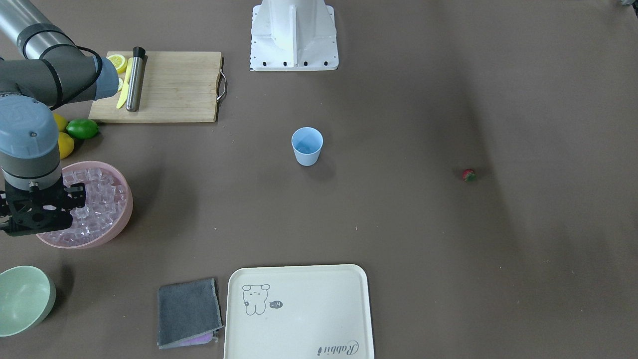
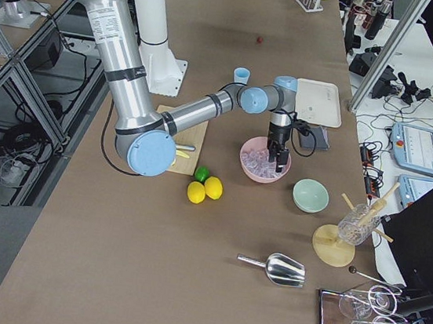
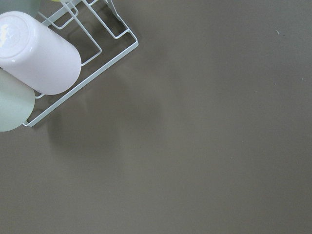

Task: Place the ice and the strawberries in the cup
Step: 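Lower the right gripper into the ice and grasp another cube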

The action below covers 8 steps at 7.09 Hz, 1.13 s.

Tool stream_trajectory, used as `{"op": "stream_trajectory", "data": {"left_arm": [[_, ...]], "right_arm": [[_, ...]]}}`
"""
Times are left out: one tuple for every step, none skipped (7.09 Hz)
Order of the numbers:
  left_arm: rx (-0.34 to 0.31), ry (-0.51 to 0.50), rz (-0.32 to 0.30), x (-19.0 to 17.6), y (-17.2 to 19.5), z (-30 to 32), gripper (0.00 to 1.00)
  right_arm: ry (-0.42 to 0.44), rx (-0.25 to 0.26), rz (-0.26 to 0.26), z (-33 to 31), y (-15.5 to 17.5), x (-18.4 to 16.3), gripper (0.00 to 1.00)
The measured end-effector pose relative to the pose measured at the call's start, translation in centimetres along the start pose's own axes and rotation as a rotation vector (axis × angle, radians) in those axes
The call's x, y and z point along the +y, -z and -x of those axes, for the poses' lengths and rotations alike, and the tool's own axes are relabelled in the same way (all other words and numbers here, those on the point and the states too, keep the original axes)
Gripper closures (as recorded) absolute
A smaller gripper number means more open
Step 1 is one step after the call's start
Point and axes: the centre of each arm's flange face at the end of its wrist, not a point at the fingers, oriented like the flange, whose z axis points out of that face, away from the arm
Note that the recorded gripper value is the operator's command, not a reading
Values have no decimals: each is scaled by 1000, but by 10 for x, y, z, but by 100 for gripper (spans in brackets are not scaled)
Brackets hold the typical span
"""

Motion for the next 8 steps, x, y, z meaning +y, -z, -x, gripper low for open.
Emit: {"op": "stream_trajectory", "data": {"left_arm": [[0, 0, 0, 0, 0, 0, 2], [0, 0, 0, 0, 0, 0, 2], [0, 0, 0, 0, 0, 0, 2], [0, 0, 1, 0, 0, 0, 2], [0, 2, 2, 0, -1, 1, 2], [0, 2, 3, 0, -2, 1, 2], [0, 2, 4, 0, -2, 2, 2], [0, 3, 5, -1, -3, 2, 2]], "right_arm": [[-1, 13, 3, 0, 0, 1, 14], [-3, 16, 2, 1, 2, 1, 14], [0, 14, 0, 4, 3, 1, 14], [4, 12, 1, 11, 3, 1, 14], [9, 9, 4, 19, 2, 3, 14], [17, 8, 10, 27, -2, 6, 14], [23, 11, 17, 29, -6, 9, 16], [26, 15, 24, 30, -10, 11, 19]]}}
